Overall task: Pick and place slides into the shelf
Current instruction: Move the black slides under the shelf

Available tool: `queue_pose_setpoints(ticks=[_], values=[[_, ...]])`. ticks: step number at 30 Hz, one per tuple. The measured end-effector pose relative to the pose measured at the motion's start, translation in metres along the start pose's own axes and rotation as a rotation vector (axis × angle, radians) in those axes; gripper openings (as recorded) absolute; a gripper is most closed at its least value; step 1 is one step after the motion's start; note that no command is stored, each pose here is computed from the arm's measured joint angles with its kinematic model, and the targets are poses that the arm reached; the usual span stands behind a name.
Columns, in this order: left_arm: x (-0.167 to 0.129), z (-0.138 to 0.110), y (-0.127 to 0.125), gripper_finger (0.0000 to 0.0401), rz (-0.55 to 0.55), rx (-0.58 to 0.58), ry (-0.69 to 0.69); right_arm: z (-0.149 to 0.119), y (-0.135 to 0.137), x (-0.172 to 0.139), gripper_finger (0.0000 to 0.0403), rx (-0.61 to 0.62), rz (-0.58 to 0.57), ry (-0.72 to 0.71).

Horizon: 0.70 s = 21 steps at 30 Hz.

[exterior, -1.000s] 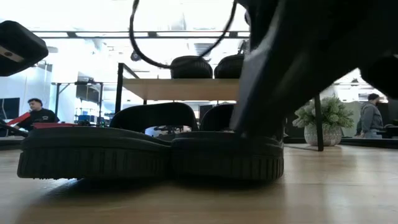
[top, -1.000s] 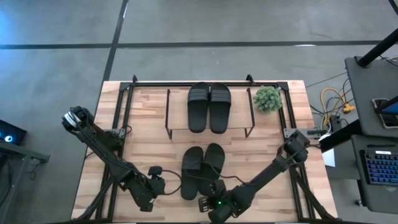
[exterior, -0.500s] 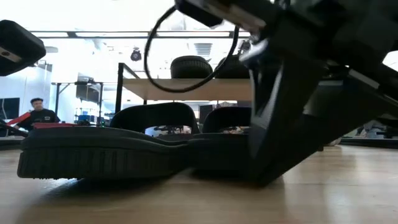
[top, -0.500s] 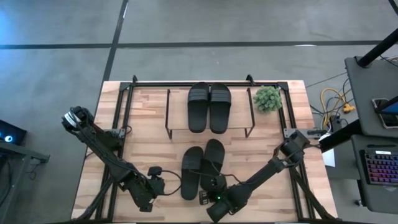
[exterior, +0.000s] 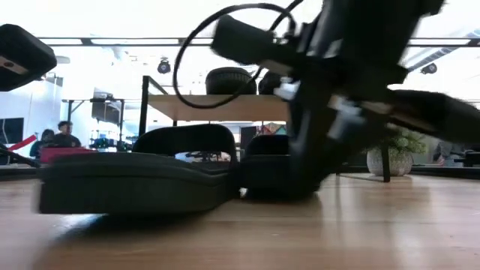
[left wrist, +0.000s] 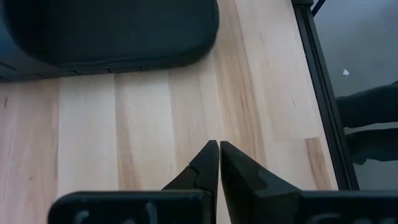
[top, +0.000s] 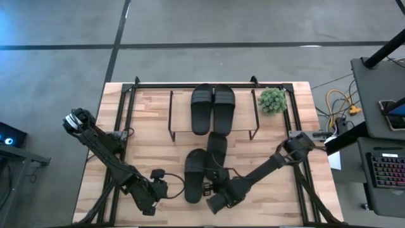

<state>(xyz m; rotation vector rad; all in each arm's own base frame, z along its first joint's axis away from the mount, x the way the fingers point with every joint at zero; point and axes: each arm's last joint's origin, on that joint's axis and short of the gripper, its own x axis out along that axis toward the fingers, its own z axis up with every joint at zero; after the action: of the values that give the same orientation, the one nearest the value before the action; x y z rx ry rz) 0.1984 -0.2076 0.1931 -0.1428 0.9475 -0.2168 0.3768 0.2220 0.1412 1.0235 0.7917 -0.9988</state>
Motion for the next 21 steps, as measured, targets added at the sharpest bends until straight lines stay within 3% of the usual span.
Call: queue_pose_setpoints(ticks=[8, 15, 21], values=[[0.0, 0.001, 0.001, 0.0001, 0.014, -0.008, -0.021, 0.011, 0.006, -0.014, 0.0013, -0.037, 0.034, 0.004], [0.004, 0.002, 0.003, 0.0001, 0.019, -0.134, -0.087, -0.016, -0.009, -0.043, 0.0013, 0.034, 0.052, 0.039], [0.029, -0.013, 0.007, 0.0001, -0.03, -0.285, -0.128, -0.048, -0.029, -0.064, 0.0013, 0.129, 0.064, 0.072]])
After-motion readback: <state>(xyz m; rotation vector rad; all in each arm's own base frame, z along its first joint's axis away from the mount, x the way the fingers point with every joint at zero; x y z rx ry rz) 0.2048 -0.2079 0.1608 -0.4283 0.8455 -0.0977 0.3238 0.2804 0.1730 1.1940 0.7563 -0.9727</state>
